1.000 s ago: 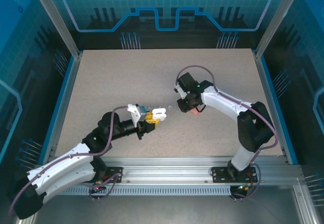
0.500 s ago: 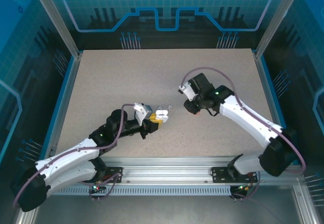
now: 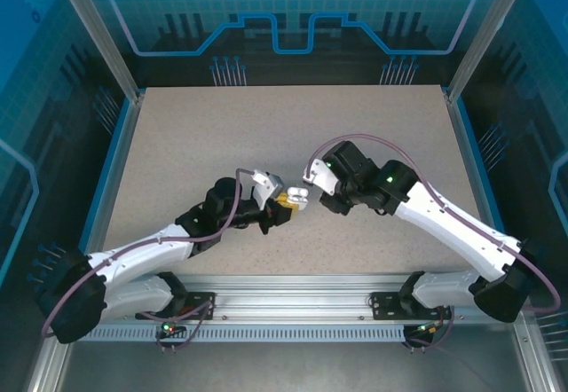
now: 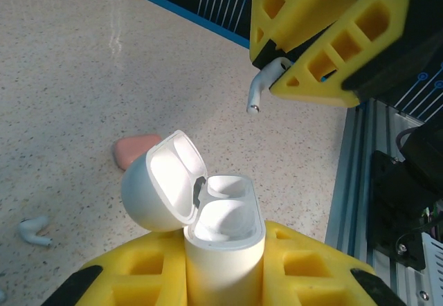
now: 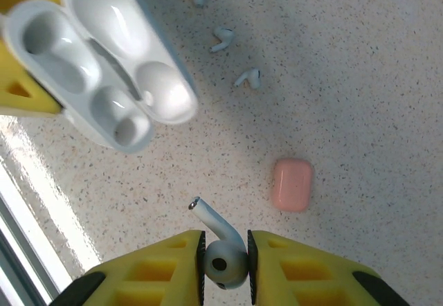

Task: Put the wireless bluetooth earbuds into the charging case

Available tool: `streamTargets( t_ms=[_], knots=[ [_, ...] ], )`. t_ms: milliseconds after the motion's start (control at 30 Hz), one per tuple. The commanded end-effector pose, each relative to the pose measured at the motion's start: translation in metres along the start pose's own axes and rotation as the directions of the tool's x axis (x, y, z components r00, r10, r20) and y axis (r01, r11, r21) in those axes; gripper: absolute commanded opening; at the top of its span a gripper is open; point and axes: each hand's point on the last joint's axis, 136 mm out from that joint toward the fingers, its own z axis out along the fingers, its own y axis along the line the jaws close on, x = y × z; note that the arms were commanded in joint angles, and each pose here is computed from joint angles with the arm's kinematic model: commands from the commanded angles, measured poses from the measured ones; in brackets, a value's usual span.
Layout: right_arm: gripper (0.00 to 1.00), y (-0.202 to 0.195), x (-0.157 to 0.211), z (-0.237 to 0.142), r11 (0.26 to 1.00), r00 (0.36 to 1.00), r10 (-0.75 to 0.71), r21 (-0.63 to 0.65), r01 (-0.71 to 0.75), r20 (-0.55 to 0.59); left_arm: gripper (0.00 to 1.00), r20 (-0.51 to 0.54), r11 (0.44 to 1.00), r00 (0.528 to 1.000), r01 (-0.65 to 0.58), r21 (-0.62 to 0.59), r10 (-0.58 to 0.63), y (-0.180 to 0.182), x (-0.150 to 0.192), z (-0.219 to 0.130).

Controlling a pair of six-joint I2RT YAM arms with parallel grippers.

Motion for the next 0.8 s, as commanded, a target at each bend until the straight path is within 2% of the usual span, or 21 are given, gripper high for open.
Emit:
streamTargets(
  t_ms=[0, 433, 767],
  knots=[
    [0.24, -0.001, 0.009, -0.007, 0.997, 0.994, -0.067, 0.025, 0.069, -0.086, 0.11, 0.064, 0.994, 0.995, -0.085, 0.071, 0.08, -0.016, -0.023, 0.002],
    [0.24, 0.013, -0.015, 0.002, 0.987, 0.981, -0.158, -0.003, 0.159, -0.116, 0.11, 0.056, 0.986, 0.989, -0.138, 0.089, 0.133, -0.018, -0.023, 0.005],
    [0.25, 0.019, -0.018, 0.01, 0.988, 0.981, -0.153, -0.03, 0.151, -0.118, 0.11, 0.066, 0.984, 0.987, -0.155, 0.091, 0.149, -0.018, -0.023, 0.006]
  ],
)
